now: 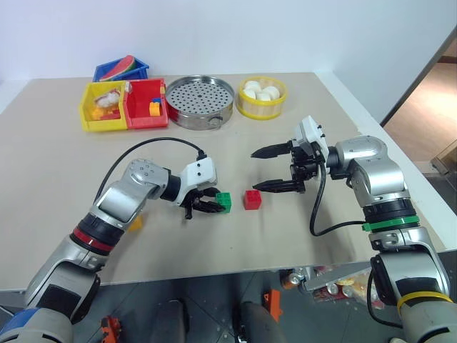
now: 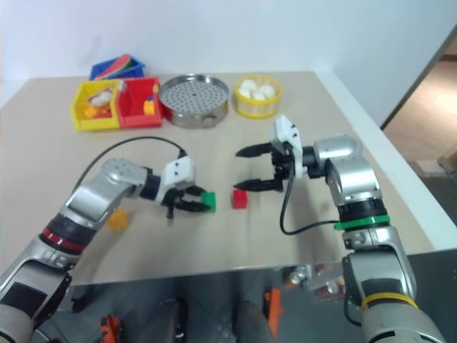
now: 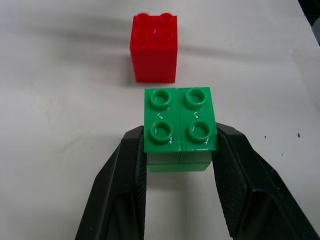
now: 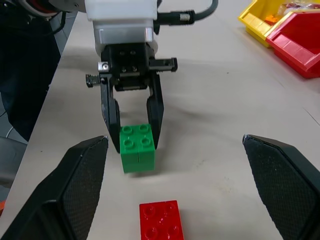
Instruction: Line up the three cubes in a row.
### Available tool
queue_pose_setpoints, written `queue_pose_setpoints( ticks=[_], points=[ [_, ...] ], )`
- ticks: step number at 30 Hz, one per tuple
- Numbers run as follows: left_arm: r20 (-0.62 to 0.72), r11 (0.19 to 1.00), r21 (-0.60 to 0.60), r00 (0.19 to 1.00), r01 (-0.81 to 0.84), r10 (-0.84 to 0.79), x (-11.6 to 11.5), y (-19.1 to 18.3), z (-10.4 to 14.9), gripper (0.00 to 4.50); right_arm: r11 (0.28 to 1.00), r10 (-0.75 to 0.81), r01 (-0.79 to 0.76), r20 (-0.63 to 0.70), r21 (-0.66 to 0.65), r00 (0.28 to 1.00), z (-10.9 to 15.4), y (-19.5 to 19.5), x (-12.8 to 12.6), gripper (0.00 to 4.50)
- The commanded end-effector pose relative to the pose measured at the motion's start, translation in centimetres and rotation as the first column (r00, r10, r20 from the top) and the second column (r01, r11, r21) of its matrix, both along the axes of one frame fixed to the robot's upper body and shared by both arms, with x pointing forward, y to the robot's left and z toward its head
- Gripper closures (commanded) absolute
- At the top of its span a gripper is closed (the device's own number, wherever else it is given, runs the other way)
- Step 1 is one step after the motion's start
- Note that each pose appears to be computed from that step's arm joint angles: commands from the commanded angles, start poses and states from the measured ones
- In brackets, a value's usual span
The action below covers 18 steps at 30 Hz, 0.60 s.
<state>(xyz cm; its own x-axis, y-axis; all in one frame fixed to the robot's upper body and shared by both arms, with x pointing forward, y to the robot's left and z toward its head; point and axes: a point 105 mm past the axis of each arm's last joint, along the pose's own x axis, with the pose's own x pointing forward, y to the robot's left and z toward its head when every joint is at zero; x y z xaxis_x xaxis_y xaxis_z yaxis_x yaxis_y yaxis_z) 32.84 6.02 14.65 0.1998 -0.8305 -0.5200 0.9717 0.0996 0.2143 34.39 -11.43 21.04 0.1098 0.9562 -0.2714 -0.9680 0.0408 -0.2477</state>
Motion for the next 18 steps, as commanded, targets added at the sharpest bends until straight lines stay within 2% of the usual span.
queue_pose_setpoints(
  ticks=[1,18],
  points=[
    [0.042,1.000,-0.006,0.999,0.016,-0.016,-0.2,-0.3,0.6,3.22,1.000,0.020,-0.020,0.054,0.010,0.998,1.1,-0.1,-0.5,0.00],
    [0.047,0.999,0.002,0.998,-0.033,0.033,0.5,-0.1,-0.8,3.22,1.000,0.000,0.000,0.077,0.001,0.997,1.1,-0.2,-0.1,0.00]
  ],
)
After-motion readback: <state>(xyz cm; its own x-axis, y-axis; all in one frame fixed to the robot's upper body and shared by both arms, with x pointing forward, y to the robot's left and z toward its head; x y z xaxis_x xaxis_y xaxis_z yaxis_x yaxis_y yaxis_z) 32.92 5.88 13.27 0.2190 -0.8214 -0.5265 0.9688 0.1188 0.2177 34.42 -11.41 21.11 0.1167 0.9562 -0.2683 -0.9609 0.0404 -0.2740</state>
